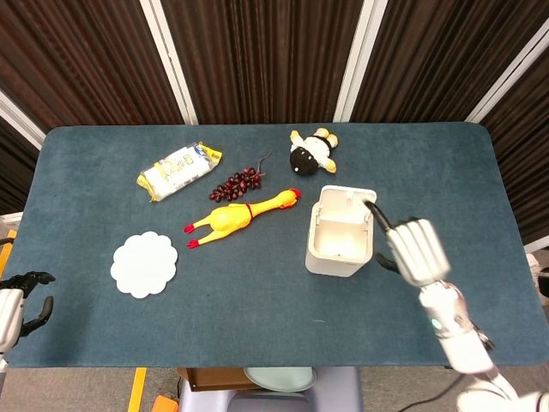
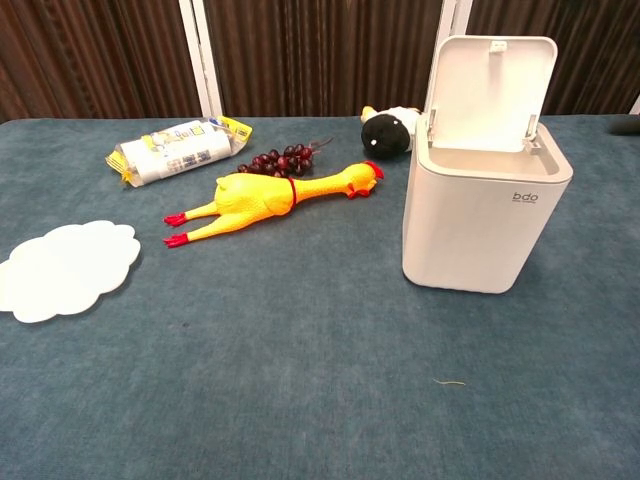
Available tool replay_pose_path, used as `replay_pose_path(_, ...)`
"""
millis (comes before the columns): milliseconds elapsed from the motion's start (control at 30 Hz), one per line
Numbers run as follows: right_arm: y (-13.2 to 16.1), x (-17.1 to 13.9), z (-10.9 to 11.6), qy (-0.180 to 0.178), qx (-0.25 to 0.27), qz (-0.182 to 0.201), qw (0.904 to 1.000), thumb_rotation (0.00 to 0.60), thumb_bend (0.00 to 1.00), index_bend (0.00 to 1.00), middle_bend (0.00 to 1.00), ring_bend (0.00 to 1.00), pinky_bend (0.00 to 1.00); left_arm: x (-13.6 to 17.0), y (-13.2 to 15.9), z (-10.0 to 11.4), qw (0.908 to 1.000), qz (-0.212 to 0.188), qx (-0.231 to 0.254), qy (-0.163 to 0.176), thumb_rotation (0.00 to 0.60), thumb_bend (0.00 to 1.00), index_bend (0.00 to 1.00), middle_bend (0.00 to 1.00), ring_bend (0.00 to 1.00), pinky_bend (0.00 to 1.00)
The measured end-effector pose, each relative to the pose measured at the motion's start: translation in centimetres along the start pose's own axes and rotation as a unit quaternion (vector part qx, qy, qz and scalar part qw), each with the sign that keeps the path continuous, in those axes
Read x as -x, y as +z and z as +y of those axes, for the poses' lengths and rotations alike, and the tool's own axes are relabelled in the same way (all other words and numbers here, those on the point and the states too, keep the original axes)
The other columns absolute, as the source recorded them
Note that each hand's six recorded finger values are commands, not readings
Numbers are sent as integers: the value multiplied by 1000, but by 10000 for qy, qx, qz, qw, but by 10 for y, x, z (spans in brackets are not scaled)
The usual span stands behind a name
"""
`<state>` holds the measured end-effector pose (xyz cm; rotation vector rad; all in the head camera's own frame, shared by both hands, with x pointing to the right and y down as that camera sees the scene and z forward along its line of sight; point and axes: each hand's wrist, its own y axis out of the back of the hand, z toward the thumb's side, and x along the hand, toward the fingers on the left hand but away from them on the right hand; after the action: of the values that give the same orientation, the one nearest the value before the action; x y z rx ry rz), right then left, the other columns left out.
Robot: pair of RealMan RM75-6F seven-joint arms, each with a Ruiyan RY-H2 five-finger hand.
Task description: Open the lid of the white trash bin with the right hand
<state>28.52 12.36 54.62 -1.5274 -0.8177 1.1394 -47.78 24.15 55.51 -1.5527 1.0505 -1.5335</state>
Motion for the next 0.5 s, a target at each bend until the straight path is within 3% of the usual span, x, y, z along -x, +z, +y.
replay_pose_path(100, -29, -43, -3, -47, -48, -415, 9991, 600, 28, 488, 659, 590, 684, 1, 1, 1, 10000, -15, -34, 32, 600, 461, 388, 410, 397, 464)
replay_pose_path(233, -65, -86, -13, -3, 80, -892, 9960, 600, 28, 431, 483, 367, 484, 1, 5, 1, 9999, -75, -76, 66, 600, 461, 388, 410, 397, 464)
replay_pose_path(400, -93, -108, -25, 70, 226, -1100, 9936, 600, 28, 240, 255, 124, 197, 1, 8, 0, 9998, -125, -122, 78, 600, 461, 388, 410, 397, 464)
replay_pose_path(500, -107, -110, -36, 240, 186, -1159, 9928, 600, 31, 177, 202, 76, 148, -1, 10, -4, 9996, -189, -186, 52, 600, 461, 388, 410, 397, 464)
